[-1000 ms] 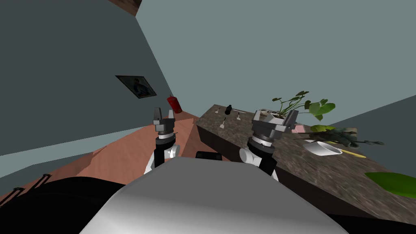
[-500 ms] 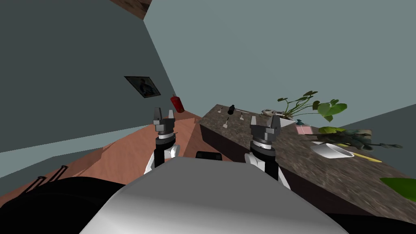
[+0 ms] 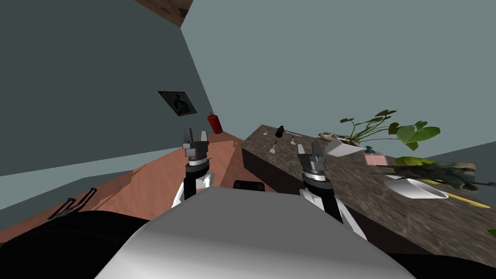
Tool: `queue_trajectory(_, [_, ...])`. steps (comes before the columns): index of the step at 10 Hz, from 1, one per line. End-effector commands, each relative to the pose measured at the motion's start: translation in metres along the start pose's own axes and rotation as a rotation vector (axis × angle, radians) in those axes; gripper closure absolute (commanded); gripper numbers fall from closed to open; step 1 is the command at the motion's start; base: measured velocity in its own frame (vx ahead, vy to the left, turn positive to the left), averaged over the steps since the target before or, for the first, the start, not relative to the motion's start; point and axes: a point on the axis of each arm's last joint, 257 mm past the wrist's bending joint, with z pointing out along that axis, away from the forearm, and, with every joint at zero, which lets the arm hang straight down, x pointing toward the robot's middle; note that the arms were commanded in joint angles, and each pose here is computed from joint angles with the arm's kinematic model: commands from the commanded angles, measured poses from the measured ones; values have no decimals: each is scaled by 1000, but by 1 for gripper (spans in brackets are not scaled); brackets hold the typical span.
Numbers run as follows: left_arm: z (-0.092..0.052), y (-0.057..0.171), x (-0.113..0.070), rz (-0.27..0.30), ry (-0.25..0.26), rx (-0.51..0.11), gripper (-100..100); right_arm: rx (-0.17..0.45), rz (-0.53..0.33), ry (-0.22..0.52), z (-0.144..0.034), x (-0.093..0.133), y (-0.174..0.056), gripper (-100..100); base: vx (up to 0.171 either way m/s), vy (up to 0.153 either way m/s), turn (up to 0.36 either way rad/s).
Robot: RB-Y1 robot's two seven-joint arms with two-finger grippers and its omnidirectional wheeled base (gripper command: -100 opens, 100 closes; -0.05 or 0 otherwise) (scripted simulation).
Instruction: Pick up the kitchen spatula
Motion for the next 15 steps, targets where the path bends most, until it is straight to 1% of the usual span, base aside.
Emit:
queue_trajectory(1, [0,0,0,0,0,0,0,69,-73,53,-15,-3,-20,-100,6,50,117])
queue_trajectory(2, [0,0,0,0,0,0,0,69,-77,67,-15,-2,-20,-100,5,41,51])
queue_trajectory(3, [0,0,0,0,0,0,0,133,-143,111,-29,-6,-38,-100,6,62,118])
queue_trajectory(4, [0,0,0,0,0,0,0,132,-147,126,-29,-4,-38,-100,7,46,73])
queue_trajectory(5, [0,0,0,0,0,0,0,199,-215,171,-45,-10,-57,-100,15,57,136])
queue_trajectory(6, [0,0,0,0,0,0,0,197,-220,190,-45,-8,-56,-100,16,49,69])
queue_trajectory(7, [0,0,0,0,0,0,0,266,-291,240,-63,-15,-75,-100,17,62,170])
queue_trajectory(8, [0,0,0,0,0,0,0,263,-296,260,-62,-13,-75,-100,16,41,70])
queue_trajectory(9, [0,0,0,0,0,0,0,334,-367,311,-83,-22,-93,-100,15,47,146])
queue_trajectory(10, [0,0,0,0,0,0,0,330,-374,337,-82,-20,-93,-100,16,40,79])
queue_trajectory(11, [0,0,0,0,0,0,0,399,-447,391,-104,-29,-109,-100,15,52,208])
queue_trajectory(12, [0,0,0,0,0,0,0,395,-454,419,-103,-28,-109,-100,22,41,86])
queue_trajectory(13, [0,0,0,0,0,0,0,466,-526,475,-127,-39,-125,-100,34,47,161])
queue_trajectory(14, [0,0,0,0,0,0,0,458,-535,507,-125,-38,-125,-100,26,34,85])
queue_trajectory(15, [0,0,0,0,0,0,0,520,-609,570,-148,-50,-139,-100,32,41,177])
